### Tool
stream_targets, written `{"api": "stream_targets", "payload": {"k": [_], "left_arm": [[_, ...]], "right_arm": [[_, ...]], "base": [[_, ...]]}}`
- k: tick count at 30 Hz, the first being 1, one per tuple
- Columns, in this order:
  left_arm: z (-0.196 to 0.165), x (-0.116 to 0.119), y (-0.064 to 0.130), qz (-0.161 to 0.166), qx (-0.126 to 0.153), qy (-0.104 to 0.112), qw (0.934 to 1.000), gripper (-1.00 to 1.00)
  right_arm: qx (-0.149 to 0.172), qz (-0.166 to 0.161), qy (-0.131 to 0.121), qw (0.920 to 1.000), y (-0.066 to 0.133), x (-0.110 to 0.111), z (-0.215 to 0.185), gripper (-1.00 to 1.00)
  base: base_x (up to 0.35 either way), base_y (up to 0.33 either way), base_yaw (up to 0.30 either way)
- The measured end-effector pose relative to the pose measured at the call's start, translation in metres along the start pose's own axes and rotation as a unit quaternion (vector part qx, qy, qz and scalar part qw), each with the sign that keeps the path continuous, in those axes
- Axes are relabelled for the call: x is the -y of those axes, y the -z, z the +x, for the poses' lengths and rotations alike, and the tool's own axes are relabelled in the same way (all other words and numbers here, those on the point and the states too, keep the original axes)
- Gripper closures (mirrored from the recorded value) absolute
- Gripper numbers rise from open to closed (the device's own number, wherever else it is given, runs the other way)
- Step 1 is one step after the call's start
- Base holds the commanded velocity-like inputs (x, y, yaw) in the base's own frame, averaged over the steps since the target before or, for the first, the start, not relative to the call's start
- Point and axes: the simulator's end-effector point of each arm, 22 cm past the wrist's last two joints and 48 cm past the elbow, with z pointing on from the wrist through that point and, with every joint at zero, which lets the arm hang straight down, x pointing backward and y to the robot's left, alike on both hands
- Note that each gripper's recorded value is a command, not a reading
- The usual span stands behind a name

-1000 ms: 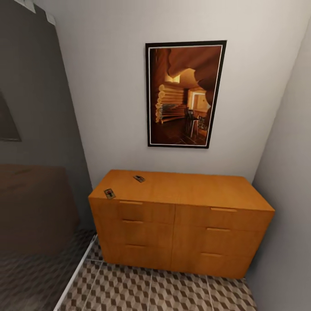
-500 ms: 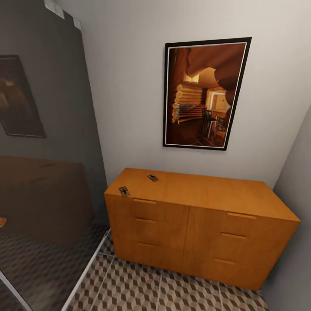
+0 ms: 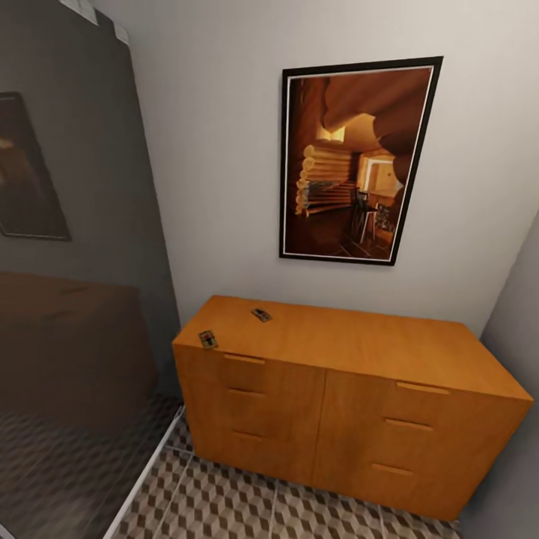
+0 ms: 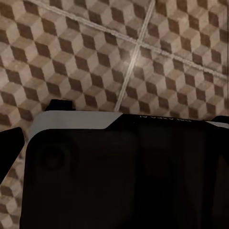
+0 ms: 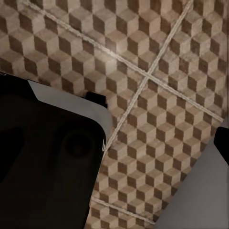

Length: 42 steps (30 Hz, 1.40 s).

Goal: Take the four mousetraps from the cabinet in the bathroom and place them on the bathroom floor. Make sure all four end up on the same floor surface, and ensure that at least two of them are either under or directly next to the same bathroom sink.

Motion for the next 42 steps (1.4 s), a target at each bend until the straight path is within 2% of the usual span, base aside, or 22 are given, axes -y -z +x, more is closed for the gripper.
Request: {"api": "stream_targets", "payload": {"k": [42], "left_arm": [[-0.0005,0.0005,-0.0001,0.001,0.000,-0.002,1.0000,-1.00]], "right_arm": [[-0.003,-0.001,0.001,1.0000,0.0000,-0.0004,0.0015,-1.00]], "base": [[0.008,-0.003,0.000]]}}
